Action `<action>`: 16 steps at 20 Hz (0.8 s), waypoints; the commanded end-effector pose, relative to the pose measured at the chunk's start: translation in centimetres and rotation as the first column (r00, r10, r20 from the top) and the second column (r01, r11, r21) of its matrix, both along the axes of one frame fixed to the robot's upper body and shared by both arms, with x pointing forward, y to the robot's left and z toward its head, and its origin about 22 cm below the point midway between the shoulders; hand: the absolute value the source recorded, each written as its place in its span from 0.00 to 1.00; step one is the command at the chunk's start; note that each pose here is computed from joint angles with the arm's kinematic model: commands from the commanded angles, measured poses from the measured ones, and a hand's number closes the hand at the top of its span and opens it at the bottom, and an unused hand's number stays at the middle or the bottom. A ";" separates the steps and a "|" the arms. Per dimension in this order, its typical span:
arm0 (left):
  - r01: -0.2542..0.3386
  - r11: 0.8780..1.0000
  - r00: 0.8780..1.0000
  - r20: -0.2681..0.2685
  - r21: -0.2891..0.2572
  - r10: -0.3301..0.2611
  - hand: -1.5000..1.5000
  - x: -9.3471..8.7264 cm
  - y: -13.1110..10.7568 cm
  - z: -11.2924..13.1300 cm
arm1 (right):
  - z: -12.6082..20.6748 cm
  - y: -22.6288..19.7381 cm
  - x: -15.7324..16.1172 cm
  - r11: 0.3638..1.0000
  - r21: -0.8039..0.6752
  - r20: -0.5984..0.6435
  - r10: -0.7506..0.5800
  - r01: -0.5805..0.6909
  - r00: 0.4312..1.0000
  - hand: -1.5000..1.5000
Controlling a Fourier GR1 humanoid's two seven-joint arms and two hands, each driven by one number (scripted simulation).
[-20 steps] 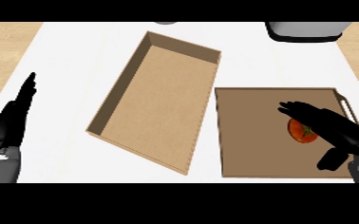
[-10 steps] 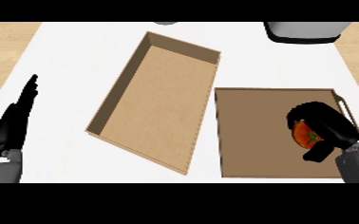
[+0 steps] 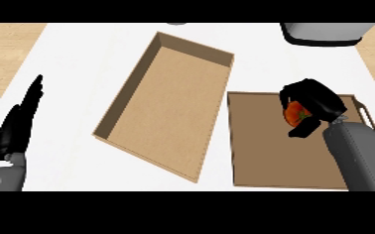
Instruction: Pick the tomato from the tray and place it in the cardboard box
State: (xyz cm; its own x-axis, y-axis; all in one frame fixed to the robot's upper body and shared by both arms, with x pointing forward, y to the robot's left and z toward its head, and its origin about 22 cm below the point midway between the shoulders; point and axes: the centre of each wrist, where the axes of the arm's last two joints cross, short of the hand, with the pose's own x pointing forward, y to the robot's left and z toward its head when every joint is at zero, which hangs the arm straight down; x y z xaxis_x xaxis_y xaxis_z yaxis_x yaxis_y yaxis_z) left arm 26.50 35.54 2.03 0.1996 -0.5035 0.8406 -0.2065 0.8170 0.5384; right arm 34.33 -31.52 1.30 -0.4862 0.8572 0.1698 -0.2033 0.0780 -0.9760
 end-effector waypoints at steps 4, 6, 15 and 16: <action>-0.003 1.000 1.000 0.002 0.008 0.003 0.50 -1.7 0.7 -1.5 | 4.7 2.7 4.2 0.998 0.061 0.120 -0.022 0.015 0.992 1.00; -0.020 1.000 1.000 -0.005 -0.001 0.020 0.50 0.2 0.2 -0.9 | 5.5 2.9 5.2 0.992 0.126 0.172 -0.015 -0.006 0.985 1.00; -0.024 1.000 1.000 -0.014 0.011 0.024 0.50 -1.3 0.3 0.7 | 12.6 6.7 4.9 0.926 0.282 0.343 0.147 -0.251 0.928 1.00; -0.028 1.000 1.000 -0.010 0.009 0.028 0.50 0.9 0.2 0.8 | 11.1 8.0 3.5 0.919 0.284 0.324 0.177 -0.274 0.929 1.00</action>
State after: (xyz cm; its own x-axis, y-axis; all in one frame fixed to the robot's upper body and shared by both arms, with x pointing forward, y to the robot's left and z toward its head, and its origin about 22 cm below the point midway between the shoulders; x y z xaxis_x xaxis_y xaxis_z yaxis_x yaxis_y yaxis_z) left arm 26.19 35.84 2.10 0.2233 -0.5051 0.8337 -0.2221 0.8064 0.5480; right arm 38.90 -26.00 11.32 -0.6743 0.7057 0.2173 0.0560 0.3423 -0.9379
